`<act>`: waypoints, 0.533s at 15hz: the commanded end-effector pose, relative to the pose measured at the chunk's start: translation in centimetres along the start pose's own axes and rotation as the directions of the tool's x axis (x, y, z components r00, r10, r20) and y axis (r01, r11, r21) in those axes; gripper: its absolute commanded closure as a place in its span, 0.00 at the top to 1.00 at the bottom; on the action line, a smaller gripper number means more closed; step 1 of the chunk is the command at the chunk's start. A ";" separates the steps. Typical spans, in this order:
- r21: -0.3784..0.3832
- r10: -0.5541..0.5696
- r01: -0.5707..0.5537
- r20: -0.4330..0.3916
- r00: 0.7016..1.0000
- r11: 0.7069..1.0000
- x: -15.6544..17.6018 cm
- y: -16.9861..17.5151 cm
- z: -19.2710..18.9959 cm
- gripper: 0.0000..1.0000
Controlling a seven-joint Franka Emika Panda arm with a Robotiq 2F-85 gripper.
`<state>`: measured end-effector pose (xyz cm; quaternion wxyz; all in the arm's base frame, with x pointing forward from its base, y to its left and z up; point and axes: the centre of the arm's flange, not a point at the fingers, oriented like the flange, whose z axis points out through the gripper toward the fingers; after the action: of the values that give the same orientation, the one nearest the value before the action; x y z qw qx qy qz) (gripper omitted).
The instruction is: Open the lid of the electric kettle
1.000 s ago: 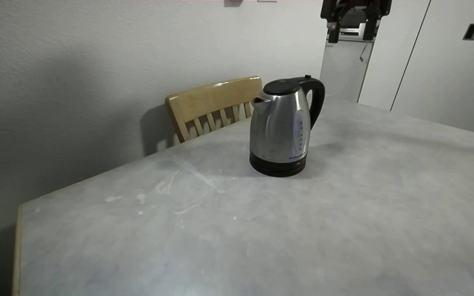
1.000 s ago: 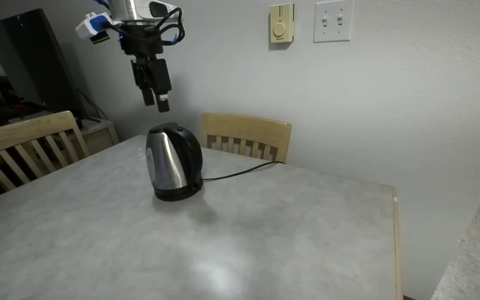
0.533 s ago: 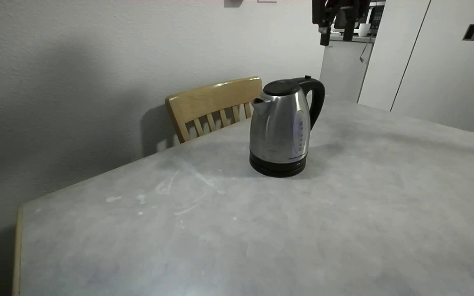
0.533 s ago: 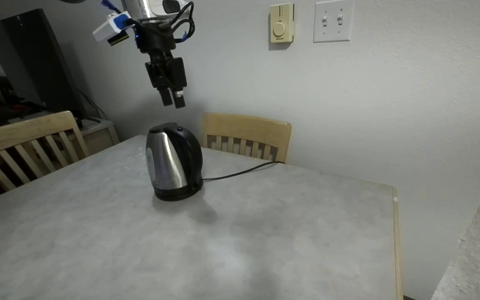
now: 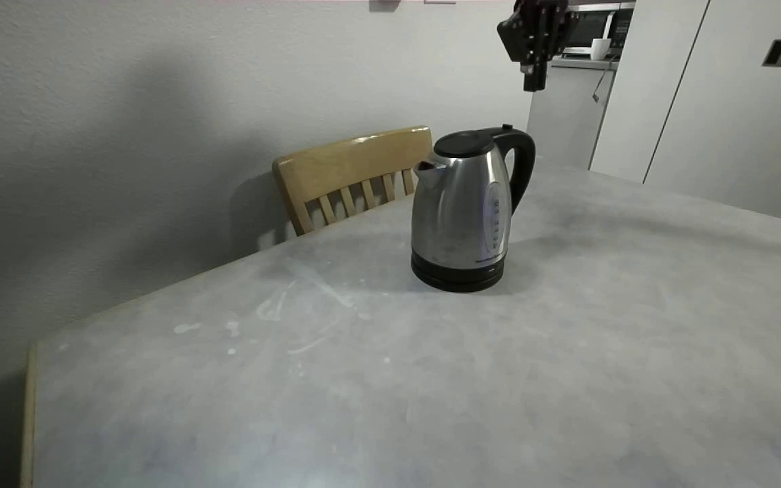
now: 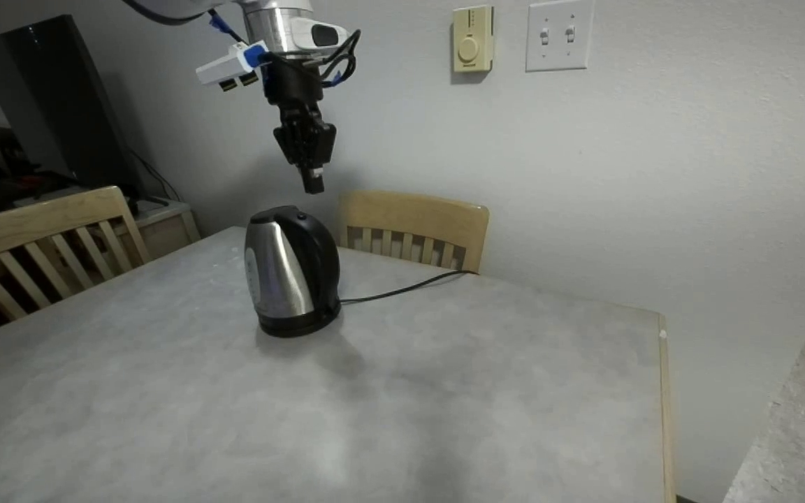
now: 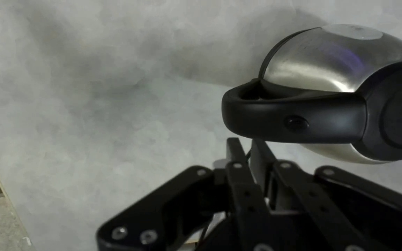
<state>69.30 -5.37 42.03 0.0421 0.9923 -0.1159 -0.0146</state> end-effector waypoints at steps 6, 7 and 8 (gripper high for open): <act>0.126 -0.106 0.091 0.121 0.987 0.988 2.5 -1.2 1.3 0.00; 0.152 -0.115 0.094 0.135 0.984 0.984 2.4 -1.3 1.3 0.00; 0.171 -0.119 0.093 0.149 0.982 0.981 2.3 -1.5 1.3 0.00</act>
<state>70.74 -4.27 40.28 -0.0156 0.9948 -0.0773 -0.0643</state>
